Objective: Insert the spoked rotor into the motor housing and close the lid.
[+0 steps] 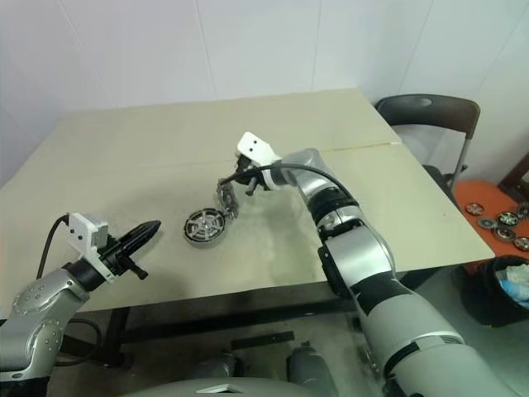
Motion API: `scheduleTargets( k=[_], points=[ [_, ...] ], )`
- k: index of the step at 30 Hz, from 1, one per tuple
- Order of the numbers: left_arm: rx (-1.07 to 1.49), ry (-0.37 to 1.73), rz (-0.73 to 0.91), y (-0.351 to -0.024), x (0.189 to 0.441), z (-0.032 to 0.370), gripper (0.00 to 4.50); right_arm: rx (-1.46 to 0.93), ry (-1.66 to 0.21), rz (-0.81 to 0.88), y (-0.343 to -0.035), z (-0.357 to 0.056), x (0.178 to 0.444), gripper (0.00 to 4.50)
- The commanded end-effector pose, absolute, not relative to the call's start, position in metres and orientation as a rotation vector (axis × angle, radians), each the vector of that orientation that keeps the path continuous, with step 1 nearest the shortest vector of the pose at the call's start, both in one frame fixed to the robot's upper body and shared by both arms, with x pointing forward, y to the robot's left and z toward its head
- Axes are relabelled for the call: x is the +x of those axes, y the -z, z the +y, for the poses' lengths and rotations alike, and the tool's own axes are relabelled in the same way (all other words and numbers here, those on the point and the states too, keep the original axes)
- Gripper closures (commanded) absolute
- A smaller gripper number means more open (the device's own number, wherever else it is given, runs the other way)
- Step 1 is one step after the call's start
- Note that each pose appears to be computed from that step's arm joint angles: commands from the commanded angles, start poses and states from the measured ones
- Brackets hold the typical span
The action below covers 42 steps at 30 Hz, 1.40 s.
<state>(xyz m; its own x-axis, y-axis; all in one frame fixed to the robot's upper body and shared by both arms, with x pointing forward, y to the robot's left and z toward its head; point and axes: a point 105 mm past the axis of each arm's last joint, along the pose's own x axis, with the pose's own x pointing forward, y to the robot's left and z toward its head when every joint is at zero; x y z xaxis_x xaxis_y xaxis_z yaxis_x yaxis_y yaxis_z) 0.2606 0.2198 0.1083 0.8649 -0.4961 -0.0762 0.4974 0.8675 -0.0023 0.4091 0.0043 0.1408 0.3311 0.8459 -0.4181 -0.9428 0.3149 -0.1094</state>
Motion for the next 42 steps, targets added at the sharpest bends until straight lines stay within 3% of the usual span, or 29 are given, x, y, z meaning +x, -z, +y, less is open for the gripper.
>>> scheduleTargets(
  k=[1, 6, 21, 30, 38, 42],
  points=[
    [0.052, 0.528, 0.029, -0.126, 0.263, 0.215, 4.50, -0.347, -1.267, 0.274, -0.154, 0.011, 0.402, 4.34],
    [0.057, 0.526, 0.027, -0.131, 0.264, 0.212, 4.50, -0.419, -1.296, 0.309, -0.139, 0.011, 0.393, 4.34],
    [0.072, 0.519, 0.045, -0.126, 0.267, 0.212, 4.50, -0.245, -1.427, 0.349, -0.124, 0.055, 0.350, 4.34],
    [0.083, 0.499, 0.044, -0.117, 0.267, 0.221, 4.50, -0.303, -1.240, 0.387, -0.082, 0.047, 0.358, 4.34],
    [0.093, 0.491, 0.040, -0.114, 0.270, 0.223, 4.50, -0.291, -1.230, 0.451, -0.068, 0.030, 0.355, 1.68],
    [0.092, 0.494, 0.046, -0.111, 0.271, 0.221, 4.50, -0.232, -1.315, 0.444, -0.072, 0.037, 0.340, 0.34]
  ],
)
